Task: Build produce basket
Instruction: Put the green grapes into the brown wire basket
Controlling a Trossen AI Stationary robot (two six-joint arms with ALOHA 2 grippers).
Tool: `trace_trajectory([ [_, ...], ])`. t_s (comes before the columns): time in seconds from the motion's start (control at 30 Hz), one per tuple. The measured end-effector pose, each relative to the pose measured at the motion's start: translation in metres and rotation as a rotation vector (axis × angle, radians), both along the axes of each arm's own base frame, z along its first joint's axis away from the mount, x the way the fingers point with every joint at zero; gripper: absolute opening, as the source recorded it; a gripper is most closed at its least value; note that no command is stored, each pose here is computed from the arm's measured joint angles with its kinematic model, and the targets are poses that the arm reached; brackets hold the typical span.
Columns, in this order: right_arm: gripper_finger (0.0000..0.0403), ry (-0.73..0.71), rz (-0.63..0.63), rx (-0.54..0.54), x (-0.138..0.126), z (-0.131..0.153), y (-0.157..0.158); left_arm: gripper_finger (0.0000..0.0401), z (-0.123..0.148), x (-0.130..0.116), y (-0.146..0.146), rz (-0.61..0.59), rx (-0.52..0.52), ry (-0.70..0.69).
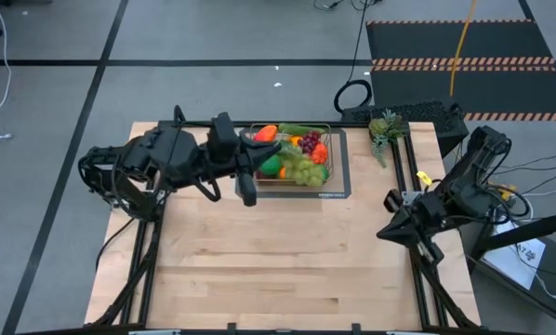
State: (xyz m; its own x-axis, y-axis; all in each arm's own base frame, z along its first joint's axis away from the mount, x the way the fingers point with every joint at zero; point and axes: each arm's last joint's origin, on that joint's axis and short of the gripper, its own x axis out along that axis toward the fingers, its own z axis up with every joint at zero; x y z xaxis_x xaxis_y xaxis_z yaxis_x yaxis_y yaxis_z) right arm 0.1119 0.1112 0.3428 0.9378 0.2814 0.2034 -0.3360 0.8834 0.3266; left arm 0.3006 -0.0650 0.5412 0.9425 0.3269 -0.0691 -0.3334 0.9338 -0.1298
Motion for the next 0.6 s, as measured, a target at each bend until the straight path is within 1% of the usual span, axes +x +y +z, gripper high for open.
trace_trajectory([
  [0.13,0.0000,-0.033,-0.045,-0.174,-0.001,-0.001,-0.002,0.0002,0.004,0.001,0.004,0.009,0.062,-0.015],
  [0.2,0.0000,-0.027,-0.100,-0.247,-0.001,-0.003,-0.003,0.0003,0.007,0.000,0.008,0.021,0.091,-0.028],
  [0.23,0.0000,-0.019,-0.131,-0.268,-0.001,-0.003,-0.004,0.0005,0.009,-0.001,0.010,0.030,0.104,-0.035],
  [0.3,0.0000,-0.001,-0.198,-0.283,0.000,-0.004,-0.006,0.0006,0.013,-0.004,0.015,0.044,0.119,-0.050],
  [0.43,0.0000,0.043,-0.345,-0.266,0.000,-0.005,-0.010,0.0003,0.017,-0.007,0.022,0.043,0.156,-0.058],
  [0.5,0.0000,0.064,-0.409,-0.258,0.000,-0.005,-0.012,0.0006,0.019,-0.012,0.023,0.036,0.193,-0.049],
  [0.6,0.0000,0.084,-0.478,-0.245,0.000,-0.005,-0.015,0.0007,0.025,-0.020,0.026,-0.046,0.265,-0.058],
])
